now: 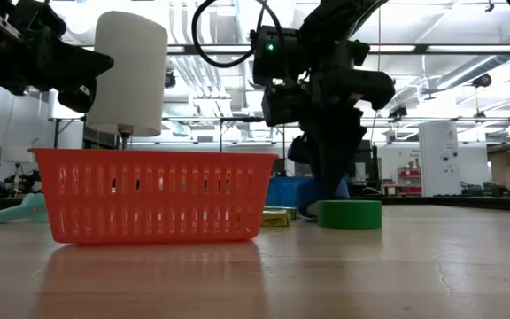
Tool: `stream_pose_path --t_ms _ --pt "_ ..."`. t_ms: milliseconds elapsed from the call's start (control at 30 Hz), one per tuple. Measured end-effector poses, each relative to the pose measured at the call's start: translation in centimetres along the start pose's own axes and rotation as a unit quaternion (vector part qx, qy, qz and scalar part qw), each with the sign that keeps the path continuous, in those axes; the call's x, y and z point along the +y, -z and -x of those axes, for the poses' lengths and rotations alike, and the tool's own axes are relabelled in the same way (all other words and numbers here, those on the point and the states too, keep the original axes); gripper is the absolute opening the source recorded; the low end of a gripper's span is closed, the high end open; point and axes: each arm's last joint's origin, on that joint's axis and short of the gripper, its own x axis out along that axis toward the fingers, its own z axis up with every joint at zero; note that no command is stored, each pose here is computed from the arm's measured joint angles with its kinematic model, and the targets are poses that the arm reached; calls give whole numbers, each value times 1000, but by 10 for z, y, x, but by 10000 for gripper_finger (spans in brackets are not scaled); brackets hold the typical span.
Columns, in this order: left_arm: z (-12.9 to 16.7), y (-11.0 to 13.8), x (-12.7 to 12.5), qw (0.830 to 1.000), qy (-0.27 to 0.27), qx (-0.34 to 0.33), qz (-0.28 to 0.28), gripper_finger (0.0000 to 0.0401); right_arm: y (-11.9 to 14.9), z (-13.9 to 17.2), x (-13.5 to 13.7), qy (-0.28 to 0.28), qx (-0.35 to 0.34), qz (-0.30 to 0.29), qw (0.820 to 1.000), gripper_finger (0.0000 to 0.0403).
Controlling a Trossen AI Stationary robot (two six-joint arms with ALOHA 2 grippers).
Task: Pick and place Stapler, Stapler remover, tape
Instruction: Put the blue tape into the blue bin
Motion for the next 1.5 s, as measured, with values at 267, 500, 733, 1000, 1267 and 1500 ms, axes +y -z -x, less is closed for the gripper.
stream_pose_path --t_ms 267,500,733,1000,1267,1500 --pt "0 0 0 1000 0 -1 0 23 2 4 -1 0 3 -18 1000 35" --pt "0 0 0 1000 0 -1 0 23 4 36 -2 39 -36 -40 998 49" --pt "0 0 0 1000 0 -1 0 23 7 69 -32 122 -97 -79 985 51" --pt "0 0 0 1000 0 -1 0 23 5 86 -71 142 -173 -148 963 47" --pt "0 0 0 1000 0 -1 0 23 1 86 -101 163 -223 -215 937 51" --pt "0 0 0 1000 0 -1 0 23 4 68 -112 182 -187 -243 934 52"
